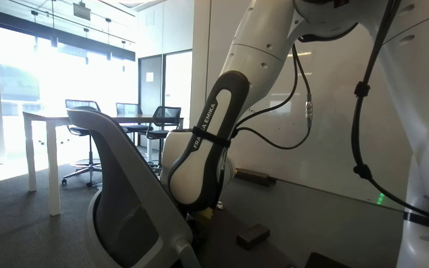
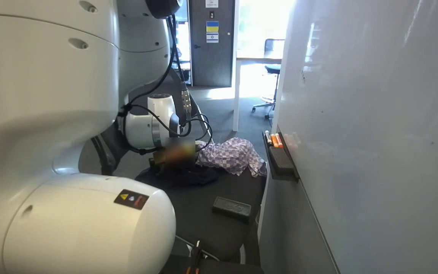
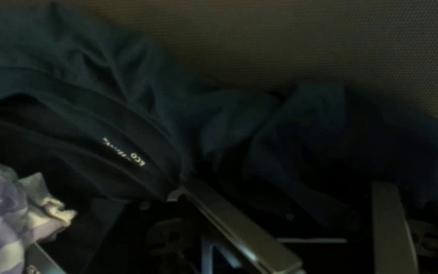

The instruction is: Place the clothing on the backrest of the chair then pick up the towel.

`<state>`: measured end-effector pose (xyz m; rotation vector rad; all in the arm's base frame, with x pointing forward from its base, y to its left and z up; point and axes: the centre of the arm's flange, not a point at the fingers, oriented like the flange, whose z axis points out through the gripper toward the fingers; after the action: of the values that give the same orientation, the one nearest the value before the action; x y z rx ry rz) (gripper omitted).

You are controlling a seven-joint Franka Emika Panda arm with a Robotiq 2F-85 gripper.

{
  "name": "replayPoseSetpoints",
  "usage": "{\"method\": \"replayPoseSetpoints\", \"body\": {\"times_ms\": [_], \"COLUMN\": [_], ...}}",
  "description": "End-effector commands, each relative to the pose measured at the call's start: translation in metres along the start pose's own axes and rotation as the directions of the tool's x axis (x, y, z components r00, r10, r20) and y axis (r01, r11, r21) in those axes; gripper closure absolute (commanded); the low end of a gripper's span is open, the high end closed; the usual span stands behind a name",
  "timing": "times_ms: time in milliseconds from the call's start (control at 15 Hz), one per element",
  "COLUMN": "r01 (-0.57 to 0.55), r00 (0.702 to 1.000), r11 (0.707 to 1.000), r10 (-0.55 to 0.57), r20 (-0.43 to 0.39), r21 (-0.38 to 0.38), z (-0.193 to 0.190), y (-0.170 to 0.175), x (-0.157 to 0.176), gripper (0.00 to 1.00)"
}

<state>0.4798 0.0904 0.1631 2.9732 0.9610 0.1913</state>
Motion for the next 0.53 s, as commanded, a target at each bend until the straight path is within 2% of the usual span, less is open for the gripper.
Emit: {"method": "replayPoseSetpoints", "body": {"times_ms": [0, 333, 467], "r01": [0.062, 0.041, 0.012], "r00": [0.998, 0.999, 1.0], "r11": [0.998, 0.999, 1.0], "r10": [-0.062, -0.041, -0.012], "r20": [0.0, 0.009, 0.013], "r21": [-0.008, 0.009, 0.002], "z": [-0.001, -0.015, -0.018], "y": [0.01, 0.018, 0.023], "x": [-0.007, -0.01, -0.011], "gripper": [0.5, 0.88, 0.95]}}
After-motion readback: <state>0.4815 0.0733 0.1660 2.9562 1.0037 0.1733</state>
